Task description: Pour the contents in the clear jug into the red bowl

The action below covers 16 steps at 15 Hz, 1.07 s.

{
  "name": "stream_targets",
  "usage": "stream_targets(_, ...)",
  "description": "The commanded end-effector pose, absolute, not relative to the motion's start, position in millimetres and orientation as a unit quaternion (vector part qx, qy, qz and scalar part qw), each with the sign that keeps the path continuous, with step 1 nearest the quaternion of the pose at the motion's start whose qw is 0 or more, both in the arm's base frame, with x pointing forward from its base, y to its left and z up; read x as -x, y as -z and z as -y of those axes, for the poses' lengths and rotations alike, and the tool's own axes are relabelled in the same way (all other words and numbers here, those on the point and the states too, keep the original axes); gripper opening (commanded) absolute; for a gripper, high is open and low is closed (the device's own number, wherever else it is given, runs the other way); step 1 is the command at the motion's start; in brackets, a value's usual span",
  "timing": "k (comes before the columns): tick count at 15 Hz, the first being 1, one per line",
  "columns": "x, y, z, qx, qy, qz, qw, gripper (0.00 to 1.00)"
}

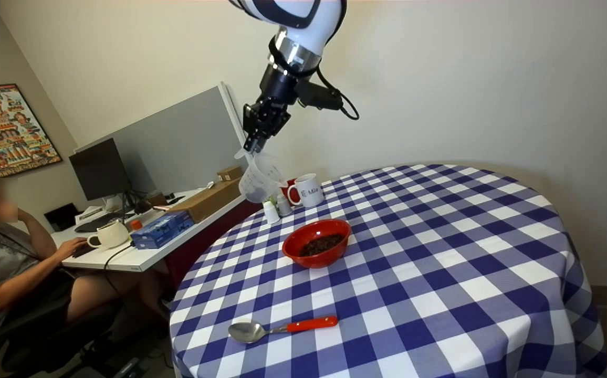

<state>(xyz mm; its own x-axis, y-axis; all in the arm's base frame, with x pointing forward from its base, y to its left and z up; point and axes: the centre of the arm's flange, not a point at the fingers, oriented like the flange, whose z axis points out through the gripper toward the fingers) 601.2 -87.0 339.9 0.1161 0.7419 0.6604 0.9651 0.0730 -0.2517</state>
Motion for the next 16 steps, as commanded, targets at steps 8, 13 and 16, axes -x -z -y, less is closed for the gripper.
stream_targets(8, -617, -326, 127, 0.638, 0.313, 0.564, 0.421, 0.07)
stream_targets(13, -608, -321, 158, 0.640, 0.357, 0.527, 0.430, 0.07)
stream_targets(16, -602, -313, 170, 0.637, 0.383, 0.489, 0.456, 0.07)
